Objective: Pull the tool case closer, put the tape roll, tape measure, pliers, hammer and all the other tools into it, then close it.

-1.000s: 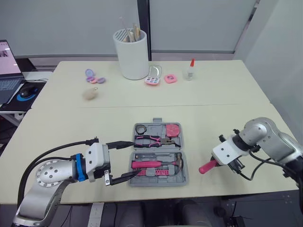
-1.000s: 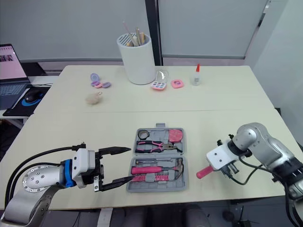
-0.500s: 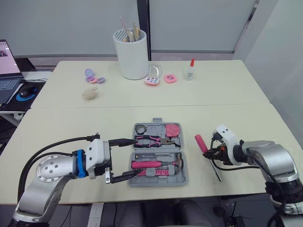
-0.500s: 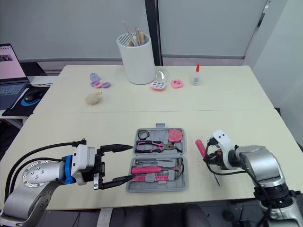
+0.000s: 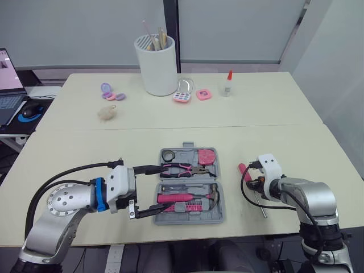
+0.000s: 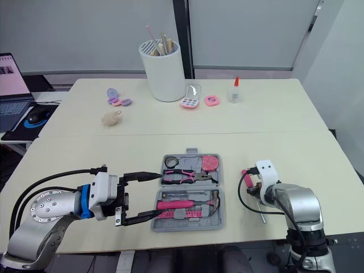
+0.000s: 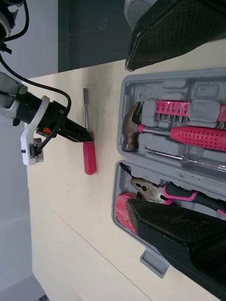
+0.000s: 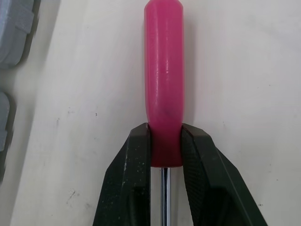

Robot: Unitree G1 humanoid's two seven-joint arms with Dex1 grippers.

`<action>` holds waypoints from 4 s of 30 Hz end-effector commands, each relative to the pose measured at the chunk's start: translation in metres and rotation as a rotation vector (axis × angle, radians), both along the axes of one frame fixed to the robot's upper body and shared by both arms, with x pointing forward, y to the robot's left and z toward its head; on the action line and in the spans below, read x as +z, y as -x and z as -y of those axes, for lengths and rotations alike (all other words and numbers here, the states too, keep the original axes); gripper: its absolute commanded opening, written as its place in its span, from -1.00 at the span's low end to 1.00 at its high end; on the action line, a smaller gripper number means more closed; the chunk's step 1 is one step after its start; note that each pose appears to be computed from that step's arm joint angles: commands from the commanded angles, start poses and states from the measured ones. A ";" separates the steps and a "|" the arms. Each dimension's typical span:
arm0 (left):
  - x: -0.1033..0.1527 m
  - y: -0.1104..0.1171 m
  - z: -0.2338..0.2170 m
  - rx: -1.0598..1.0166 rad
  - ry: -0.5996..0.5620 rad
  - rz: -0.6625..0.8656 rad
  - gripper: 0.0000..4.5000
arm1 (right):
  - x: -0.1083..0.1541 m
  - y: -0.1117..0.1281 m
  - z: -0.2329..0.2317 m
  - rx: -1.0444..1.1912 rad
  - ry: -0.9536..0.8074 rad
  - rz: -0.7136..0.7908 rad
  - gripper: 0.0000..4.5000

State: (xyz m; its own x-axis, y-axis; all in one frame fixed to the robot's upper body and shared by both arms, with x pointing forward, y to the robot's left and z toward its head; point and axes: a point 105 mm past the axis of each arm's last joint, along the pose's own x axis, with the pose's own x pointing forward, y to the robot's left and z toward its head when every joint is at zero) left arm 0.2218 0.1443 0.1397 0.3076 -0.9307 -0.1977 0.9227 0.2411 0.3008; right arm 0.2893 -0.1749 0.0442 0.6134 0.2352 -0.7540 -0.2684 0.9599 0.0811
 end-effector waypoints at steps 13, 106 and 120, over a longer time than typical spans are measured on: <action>-0.002 0.005 -0.014 0.029 0.011 -0.039 1.00 | 0.055 0.003 0.002 0.177 0.052 0.385 0.98; -0.024 0.048 -0.067 0.004 -0.278 -0.215 1.00 | 0.001 0.071 -0.195 1.460 0.136 0.264 -0.69; -0.039 0.054 -0.075 0.015 -0.271 -0.210 1.00 | 0.041 0.077 -0.184 1.548 0.023 0.295 0.08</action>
